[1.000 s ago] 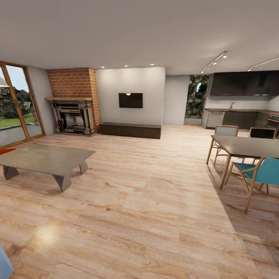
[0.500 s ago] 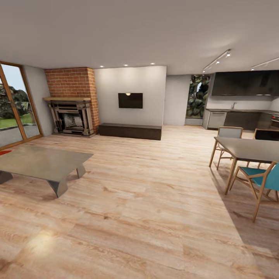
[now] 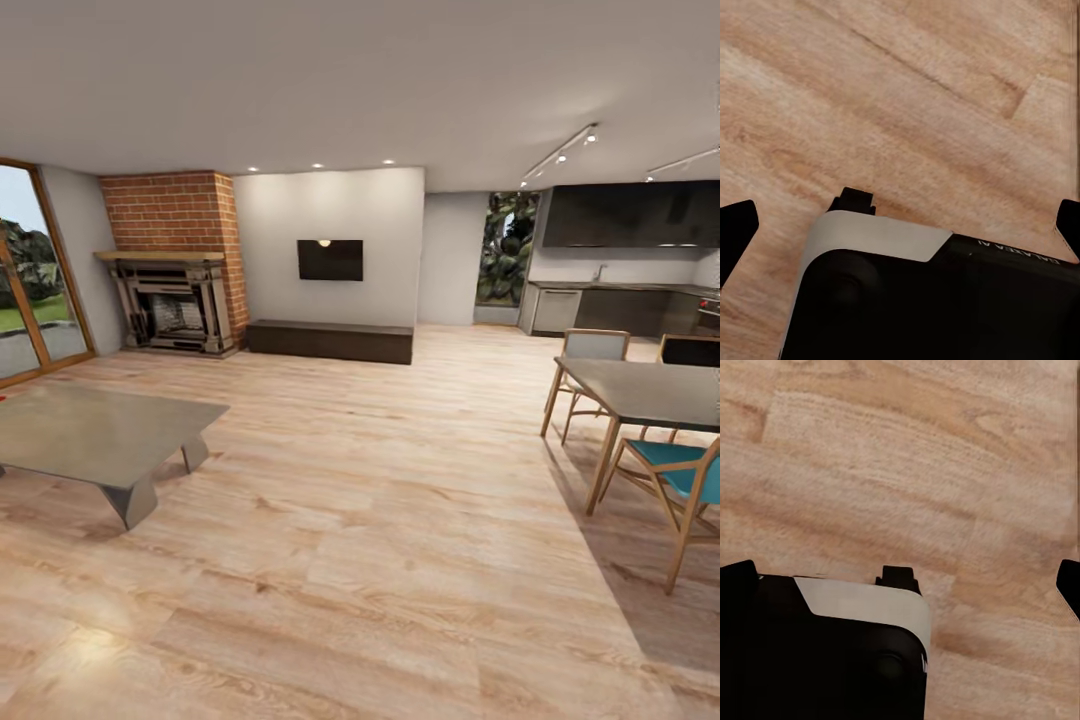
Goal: Move the two storage containers from the living room to the garage. In the garage, place one container on the floor and stack the other container on top of it (either order is fine).
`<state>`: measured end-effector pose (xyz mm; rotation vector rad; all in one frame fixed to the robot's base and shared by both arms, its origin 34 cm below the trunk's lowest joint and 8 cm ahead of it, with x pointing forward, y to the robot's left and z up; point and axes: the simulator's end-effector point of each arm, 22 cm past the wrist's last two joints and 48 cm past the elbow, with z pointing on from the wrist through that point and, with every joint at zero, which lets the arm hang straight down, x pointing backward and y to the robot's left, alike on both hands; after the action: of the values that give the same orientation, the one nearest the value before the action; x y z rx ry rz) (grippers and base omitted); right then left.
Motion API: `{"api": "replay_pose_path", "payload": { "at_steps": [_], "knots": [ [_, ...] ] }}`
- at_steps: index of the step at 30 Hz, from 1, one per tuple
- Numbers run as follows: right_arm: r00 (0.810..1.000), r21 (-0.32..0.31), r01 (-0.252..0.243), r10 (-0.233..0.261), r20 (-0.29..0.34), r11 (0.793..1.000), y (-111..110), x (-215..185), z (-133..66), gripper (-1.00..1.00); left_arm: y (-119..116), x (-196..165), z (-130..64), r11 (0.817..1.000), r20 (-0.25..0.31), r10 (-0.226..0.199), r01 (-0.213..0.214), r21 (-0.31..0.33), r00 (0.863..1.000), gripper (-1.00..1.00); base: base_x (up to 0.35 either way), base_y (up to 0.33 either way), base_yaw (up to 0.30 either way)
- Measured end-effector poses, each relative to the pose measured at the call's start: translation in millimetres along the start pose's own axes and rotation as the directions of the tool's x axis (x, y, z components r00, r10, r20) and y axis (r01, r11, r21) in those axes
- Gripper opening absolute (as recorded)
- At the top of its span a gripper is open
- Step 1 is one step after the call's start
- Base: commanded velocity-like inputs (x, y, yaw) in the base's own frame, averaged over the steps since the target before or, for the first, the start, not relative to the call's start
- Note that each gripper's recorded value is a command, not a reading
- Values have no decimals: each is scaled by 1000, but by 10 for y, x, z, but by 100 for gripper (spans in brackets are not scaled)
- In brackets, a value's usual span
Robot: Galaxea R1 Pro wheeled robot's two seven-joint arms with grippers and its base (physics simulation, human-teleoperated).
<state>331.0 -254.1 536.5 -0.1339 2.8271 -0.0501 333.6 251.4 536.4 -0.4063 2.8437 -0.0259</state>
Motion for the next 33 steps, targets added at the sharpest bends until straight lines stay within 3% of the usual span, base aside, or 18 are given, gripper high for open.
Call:
{"api": "replay_pose_path", "payload": {
  "at_steps": [33],
  "knots": [
    [1000,7,22,-22,-3,1000,-68,12,1,100,0,0,0,1000,0,0,0,0,1000,100,319,0,-2]
  ]
}}
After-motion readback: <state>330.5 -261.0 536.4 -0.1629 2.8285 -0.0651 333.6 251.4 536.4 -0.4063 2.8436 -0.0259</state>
